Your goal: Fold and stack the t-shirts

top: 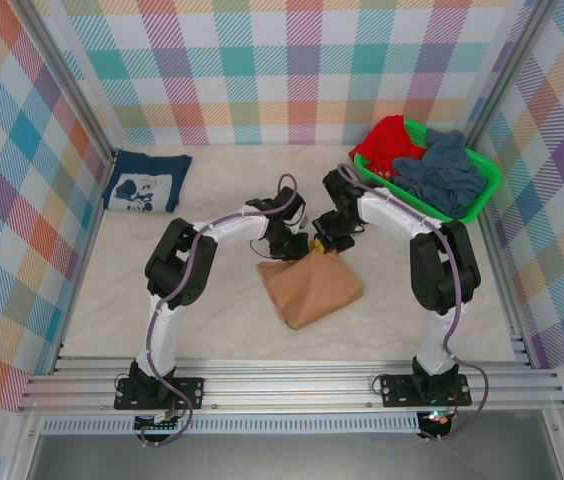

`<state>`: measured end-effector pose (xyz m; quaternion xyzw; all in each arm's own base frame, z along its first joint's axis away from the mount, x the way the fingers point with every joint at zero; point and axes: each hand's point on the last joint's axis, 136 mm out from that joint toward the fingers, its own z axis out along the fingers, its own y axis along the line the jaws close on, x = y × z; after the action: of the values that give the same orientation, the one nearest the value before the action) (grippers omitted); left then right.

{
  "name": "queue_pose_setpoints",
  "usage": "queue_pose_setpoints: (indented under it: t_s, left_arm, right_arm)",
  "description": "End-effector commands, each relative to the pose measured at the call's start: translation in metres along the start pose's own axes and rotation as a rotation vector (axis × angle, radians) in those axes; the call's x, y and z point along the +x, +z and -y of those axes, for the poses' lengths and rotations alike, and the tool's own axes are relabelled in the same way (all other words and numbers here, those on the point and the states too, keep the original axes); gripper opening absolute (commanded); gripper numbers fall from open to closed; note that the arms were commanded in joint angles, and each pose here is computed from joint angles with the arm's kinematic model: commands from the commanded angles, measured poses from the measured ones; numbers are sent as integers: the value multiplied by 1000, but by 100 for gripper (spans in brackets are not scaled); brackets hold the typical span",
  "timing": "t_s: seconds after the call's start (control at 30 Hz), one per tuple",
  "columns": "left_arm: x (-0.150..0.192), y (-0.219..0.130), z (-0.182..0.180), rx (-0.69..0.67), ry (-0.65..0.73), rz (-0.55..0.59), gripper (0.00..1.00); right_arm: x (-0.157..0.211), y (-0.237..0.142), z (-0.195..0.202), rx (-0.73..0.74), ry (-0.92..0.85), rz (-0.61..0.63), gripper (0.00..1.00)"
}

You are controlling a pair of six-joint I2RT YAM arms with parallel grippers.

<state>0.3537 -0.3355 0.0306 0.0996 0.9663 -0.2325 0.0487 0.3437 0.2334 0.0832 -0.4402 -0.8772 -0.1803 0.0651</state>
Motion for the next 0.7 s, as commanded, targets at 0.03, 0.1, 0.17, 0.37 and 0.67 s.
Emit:
queue_pose_setpoints:
  t_s: [0.03,0.1,0.17,0.37,0.67]
  left_arm:
    - [2,5,-8,-16,-3,-24,12]
    - [1,5,-8,-18,-5,-22,12]
    - [-2,2,-8,-29,-5,-13,12]
    - [-26,-52,-22,-223,-50,128,34]
    - [15,-101,-26,-212,-168,157,43]
  right_arm:
    - [13,-27,-24,-88,-58,5,0]
    - [11,-21,-21,-68,-50,3,0]
    - [7,-10,-17,-42,-49,0,0]
    - [-1,26,1,36,-29,-24,0]
    - [-8,34,-7,23,-70,-38,40]
